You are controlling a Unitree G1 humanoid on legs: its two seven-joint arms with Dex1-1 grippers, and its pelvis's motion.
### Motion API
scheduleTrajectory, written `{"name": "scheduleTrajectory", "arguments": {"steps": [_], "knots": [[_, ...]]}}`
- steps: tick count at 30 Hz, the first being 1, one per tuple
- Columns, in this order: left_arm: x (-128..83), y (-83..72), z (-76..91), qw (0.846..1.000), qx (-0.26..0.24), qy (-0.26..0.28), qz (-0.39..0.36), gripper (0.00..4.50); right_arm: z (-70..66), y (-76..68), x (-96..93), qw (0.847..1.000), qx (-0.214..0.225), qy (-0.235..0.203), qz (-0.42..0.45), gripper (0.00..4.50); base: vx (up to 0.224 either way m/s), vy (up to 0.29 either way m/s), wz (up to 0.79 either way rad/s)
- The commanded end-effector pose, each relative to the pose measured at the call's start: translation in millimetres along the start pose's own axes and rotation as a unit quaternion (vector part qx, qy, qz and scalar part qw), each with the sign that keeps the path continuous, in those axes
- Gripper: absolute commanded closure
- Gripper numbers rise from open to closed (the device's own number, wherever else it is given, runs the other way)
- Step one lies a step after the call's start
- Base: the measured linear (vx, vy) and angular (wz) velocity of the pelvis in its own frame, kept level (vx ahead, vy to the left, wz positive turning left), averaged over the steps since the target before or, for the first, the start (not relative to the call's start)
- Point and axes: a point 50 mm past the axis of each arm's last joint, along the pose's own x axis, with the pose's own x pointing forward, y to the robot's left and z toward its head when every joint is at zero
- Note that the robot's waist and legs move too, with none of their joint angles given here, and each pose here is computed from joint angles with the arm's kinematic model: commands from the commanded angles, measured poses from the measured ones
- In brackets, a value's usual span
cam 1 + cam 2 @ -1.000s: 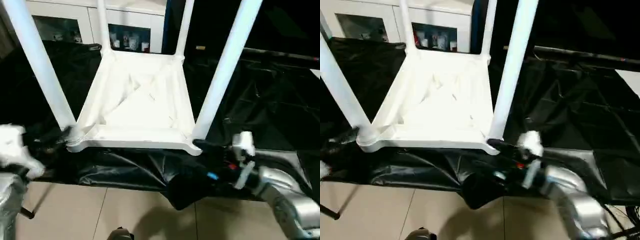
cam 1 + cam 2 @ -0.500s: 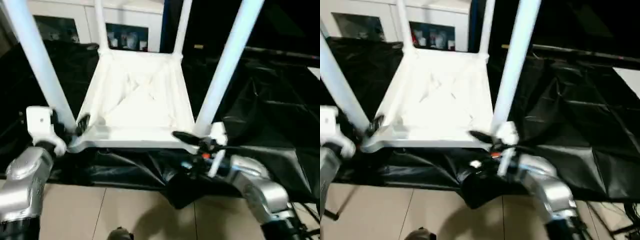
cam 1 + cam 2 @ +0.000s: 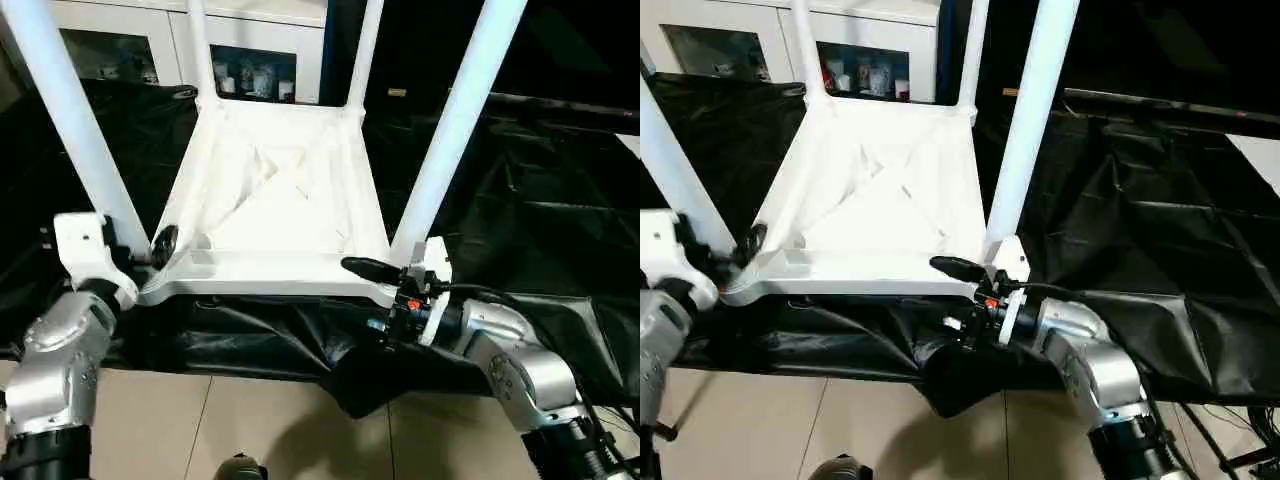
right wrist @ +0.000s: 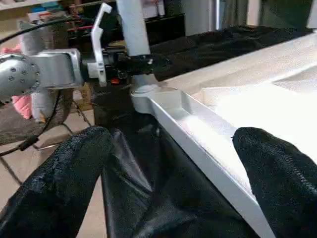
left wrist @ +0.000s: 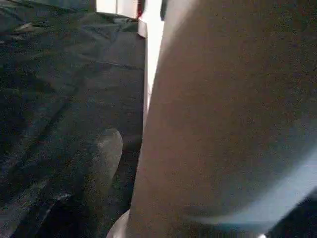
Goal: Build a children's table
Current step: Flip table
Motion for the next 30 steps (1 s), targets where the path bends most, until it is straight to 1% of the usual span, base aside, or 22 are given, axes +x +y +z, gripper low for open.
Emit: {"name": "scheduleTrajectory", "arguments": {"steps": [1,2,4,7,8,9,10,11,12,13,15,16,17,18,21,22,23,24,25,28,29,30], "knots": [[-1.0,-2.7,0.8,1.0,-0.004,0.0,0.004,0.95,4.5,-2.8,-1.1,1.0,-0.004,-0.004,0.005,0.0,0.0,0.0,0.0],[-2.4,-4.2,0.5,1.0,-0.01,-0.001,0.005,0.95,4.2,-2.8,-1.2,1.0,-0.003,-0.001,0.01,0.0,0.0,0.0,0.0],[-3.9,-5.9,-0.2,1.0,-0.017,0.0,0.005,1.19,3.4,-2.7,-1.3,1.0,-0.004,0.003,0.015,0.0,0.0,0.0,0.0],[-4.3,-6.5,-1.4,1.0,-0.026,0.002,0.012,1.31,2.6,-3.2,-1.1,1.0,-0.006,0.003,0.015,0.0,0.0,0.0,0.0],[-4.1,-8.0,-2.0,0.999,-0.031,0.007,0.008,1.41,2.0,-3.7,-0.6,1.0,-0.007,0.004,0.013,0.0,0.0,0.0,0.0],[-4.2,-8.9,-1.8,0.999,-0.034,0.007,0.006,1.66,1.9,-3.9,-0.6,1.0,-0.008,0.005,0.013,0.0,0.0,0.0,0.0],[-4.2,-8.9,-1.8,0.999,-0.034,0.007,0.006,1.66,1.9,-3.9,-0.6,1.0,-0.008,0.005,0.013,0.0,0.0,0.0,0.0],[-4.0,-9.8,-1.3,0.999,-0.036,0.007,0.004,1.8,1.8,-4.2,-1.3,1.0,-0.007,0.004,0.011,0.0,0.0,0.0,0.0],[-4.0,-10.0,-1.2,0.999,-0.036,0.007,0.004,1.8,1.8,-4.3,-1.4,1.0,-0.007,0.004,0.011,0.0,0.0,0.0,0.0],[-4.0,-10.9,-0.5,0.999,-0.039,0.006,0.002,1.91,1.8,-4.5,-2.3,1.0,-0.006,0.003,0.01,0.0,0.0,0.0,0.0],[-4.1,-14.7,1.4,0.998,-0.066,0.005,-0.008,2.07,-0.7,-5.6,-7.1,1.0,-0.002,0.002,-0.006,0.0,0.0,0.0,0.0],[-4.2,-14.9,1.5,0.998,-0.067,0.005,-0.009,2.07,-0.9,-5.7,-7.3,1.0,-0.001,0.002,-0.007,0.0,0.0,0.0,0.0],[-4.4,-17.2,2.4,0.996,-0.089,0.002,-0.014,2.09,-2.9,-5.9,-9.2,1.0,0.002,0.002,-0.013,0.0,0.0,0.0,0.0],[-4.6,-17.7,2.7,0.995,-0.096,0.001,-0.014,2.1,-3.4,-5.9,-9.6,1.0,0.002,0.003,-0.015,0.0,0.0,0.0,0.0],[-5.1,-22.8,7.7,0.989,-0.144,-0.016,-0.028,2.12,-5.1,-8.5,-11.3,0.999,0.004,0.004,-0.032,0.0,0.0,0.0,0.0],[-5.1,-25.5,10.1,0.986,-0.161,-0.024,-0.036,2.12,-5.2,-9.1,-11.7,0.999,0.006,0.001,-0.037,0.0,0.0,0.0,0.0],[-4.6,-33.7,16.2,0.978,-0.196,-0.043,-0.064,2.12,-4.7,-10.2,-11.8,0.999,0.012,-0.006,-0.043,0.0,0.0,0.0,0.0],[-4.2,-40.2,20.4,0.972,-0.213,-0.052,-0.085,2.12,-3.9,-10.4,-11.5,0.999,0.014,-0.009,-0.044,0.0,0.0,0.0,0.0],[-4.2,-41.5,21.2,0.971,-0.216,-0.053,-0.09,2.12,-3.8,-10.3,-11.4,0.999,0.014,-0.009,-0.043,0.0,0.0,0.0,0.0],[-2.8,-65.3,35.7,0.949,-0.259,-0.077,-0.161,2.12,-3.8,-6.6,-8.7,0.999,0.017,-0.011,-0.032,0.0,0.0,0.0,0.0],[-1.8,-73.4,39.9,0.944,-0.265,-0.08,-0.18,2.12,-3.9,-6.4,-8.0,0.999,0.019,-0.014,-0.031,0.0,0.0,0.0,0.0],[-1.5,-75.2,40.6,0.943,-0.264,-0.081,-0.183,2.12,-3.9,-6.5,-7.9,0.999,0.02,-0.015,-0.031,0.0,0.0,0.0,0.0]]}}
